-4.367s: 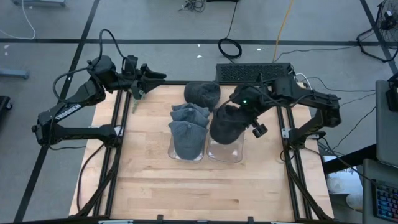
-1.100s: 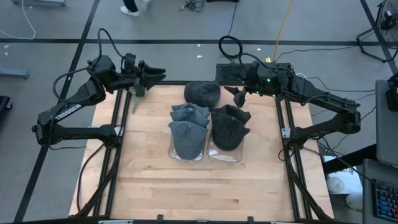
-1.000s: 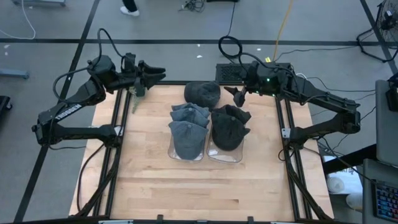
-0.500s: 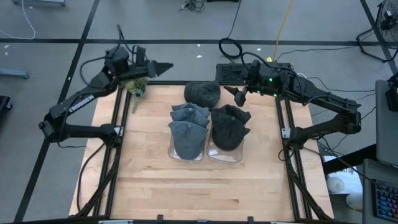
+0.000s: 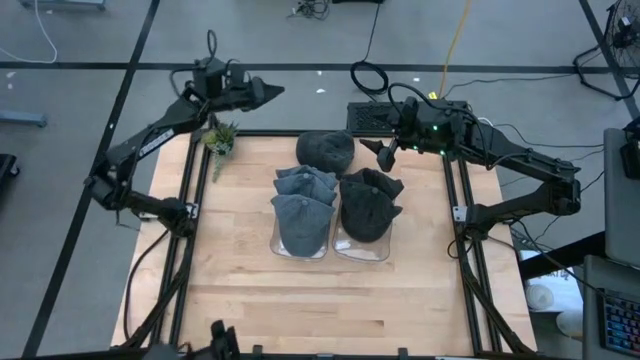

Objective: Pick & Place hat
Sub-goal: Put the black cap into the right transparent bin

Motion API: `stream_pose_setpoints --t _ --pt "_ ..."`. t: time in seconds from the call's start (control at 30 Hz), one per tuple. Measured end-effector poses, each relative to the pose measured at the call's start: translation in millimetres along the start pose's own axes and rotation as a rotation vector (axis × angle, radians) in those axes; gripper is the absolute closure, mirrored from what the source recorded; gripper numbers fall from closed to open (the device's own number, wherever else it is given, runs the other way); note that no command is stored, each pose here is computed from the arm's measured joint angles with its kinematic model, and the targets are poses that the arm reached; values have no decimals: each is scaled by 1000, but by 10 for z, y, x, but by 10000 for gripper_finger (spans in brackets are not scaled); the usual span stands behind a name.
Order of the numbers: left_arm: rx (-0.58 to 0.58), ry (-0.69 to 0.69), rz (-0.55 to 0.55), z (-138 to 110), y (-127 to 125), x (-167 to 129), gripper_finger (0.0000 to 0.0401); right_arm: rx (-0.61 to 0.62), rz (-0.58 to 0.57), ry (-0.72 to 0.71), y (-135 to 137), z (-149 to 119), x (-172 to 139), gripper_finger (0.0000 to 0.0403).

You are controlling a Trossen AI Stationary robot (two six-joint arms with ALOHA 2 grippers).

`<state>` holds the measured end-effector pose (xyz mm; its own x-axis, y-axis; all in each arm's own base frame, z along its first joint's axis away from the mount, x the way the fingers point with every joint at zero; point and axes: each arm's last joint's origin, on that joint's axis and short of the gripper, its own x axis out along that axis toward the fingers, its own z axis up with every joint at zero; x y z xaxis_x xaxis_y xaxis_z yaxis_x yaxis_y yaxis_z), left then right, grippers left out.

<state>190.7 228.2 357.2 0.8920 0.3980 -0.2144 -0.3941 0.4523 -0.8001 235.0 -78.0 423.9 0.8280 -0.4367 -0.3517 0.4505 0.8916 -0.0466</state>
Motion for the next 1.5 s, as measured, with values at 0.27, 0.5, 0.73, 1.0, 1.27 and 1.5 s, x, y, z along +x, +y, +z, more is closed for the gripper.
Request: stream_pose_setpoints --t 0.27,0.5,0.73,1.0,1.27,1.5 --pt "-15 74 -8 220 249 285 79 33 74 2 22 0 -1 47" --pt "-64 215 143 79 689 526 73 49 75 3 24 0 -1 47" --pt "-100 290 211 -38 1043 769 86 48 74 3 24 0 -1 47" --pt "-181 369 273 -209 1376 990 76 21 74 2 24 0 -1 47" --pt "-202 461 320 -443 1566 1174 90 -21 74 0 24 0 -1 47" --pt "-201 523 343 -620 1635 1287 89 -63 72 -22 24 19 -1 47"
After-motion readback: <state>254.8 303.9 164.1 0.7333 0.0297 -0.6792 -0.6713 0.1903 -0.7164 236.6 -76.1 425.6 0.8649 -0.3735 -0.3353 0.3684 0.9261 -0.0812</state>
